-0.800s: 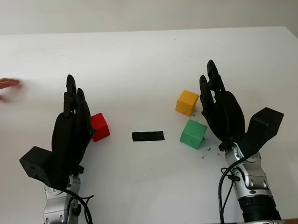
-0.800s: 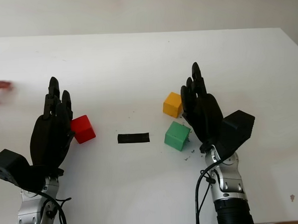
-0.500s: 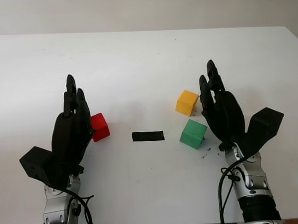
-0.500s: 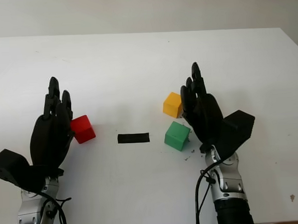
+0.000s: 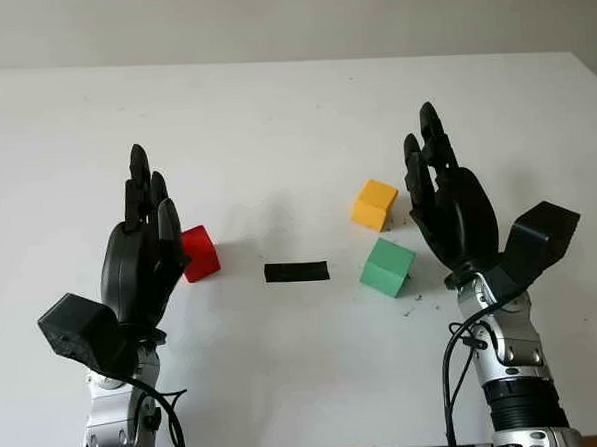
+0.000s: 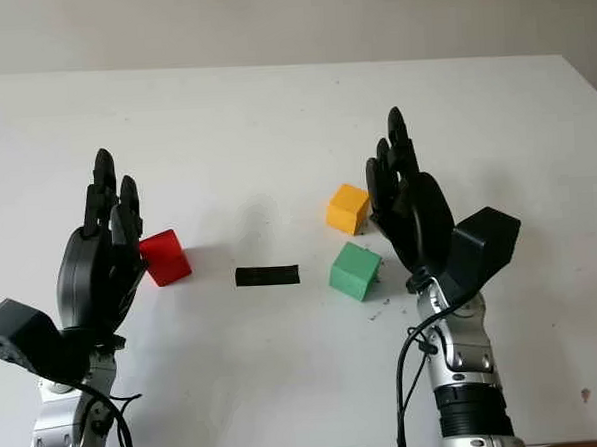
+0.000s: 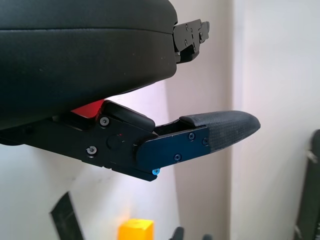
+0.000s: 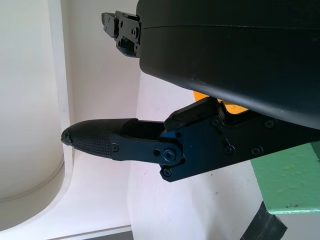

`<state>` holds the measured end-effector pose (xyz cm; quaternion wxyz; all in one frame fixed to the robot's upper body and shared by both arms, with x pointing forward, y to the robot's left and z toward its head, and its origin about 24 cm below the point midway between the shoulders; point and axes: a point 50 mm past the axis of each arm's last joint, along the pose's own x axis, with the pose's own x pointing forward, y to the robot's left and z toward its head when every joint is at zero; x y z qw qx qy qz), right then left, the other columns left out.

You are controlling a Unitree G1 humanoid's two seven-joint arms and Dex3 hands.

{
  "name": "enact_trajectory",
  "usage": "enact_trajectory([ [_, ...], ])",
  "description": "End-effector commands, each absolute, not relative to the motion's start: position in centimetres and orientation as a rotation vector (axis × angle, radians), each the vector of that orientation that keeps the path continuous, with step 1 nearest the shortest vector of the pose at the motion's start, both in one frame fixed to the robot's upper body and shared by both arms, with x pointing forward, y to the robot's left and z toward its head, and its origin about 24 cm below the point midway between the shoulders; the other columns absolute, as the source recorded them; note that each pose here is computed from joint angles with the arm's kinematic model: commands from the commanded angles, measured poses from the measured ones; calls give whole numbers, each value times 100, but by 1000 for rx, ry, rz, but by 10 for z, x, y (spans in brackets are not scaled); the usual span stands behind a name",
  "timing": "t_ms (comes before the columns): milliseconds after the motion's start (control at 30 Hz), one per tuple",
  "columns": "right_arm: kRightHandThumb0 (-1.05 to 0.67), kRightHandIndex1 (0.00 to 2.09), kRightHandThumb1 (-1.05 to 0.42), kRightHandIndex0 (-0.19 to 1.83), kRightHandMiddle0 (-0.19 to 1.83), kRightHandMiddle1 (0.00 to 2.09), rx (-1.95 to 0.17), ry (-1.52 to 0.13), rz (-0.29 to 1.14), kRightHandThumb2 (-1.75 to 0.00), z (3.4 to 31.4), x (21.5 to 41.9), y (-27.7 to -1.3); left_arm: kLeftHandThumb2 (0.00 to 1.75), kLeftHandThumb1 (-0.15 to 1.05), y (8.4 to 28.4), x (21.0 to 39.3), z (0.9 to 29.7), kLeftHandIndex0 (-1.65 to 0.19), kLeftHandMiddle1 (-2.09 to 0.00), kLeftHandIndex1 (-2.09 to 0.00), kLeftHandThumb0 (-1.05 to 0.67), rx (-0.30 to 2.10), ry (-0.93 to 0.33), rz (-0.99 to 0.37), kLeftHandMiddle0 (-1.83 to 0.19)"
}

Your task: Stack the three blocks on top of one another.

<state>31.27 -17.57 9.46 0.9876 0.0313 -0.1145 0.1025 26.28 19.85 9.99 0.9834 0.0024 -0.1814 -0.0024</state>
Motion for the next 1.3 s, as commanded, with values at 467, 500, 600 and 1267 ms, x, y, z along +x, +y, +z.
enact_trajectory([
  [467, -76, 0, -105, -19, -19, 0, 69, -245, 216, -55, 96, 308, -172, 10, 105, 224, 237, 197, -33, -5, -11, -71, 1211, -230, 197, -14],
  [500, -76, 0, -105, -19, -19, 0, 72, -241, 218, -55, 95, 308, -172, 9, 105, 222, 238, 197, -32, -4, -10, -72, 1242, -200, 172, -13],
  [600, -76, 0, -105, -19, -19, 0, 77, -233, 221, -55, 95, 308, -171, 7, 104, 217, 244, 195, -36, -5, -11, -73, 1337, -136, 100, -12],
  [1267, -74, 0, -105, -19, -19, 0, 81, -221, 212, -55, 93, 303, -171, 7, 102, 197, 268, 159, -30, -5, -5, -85, 1550, 30, -122, -5],
])
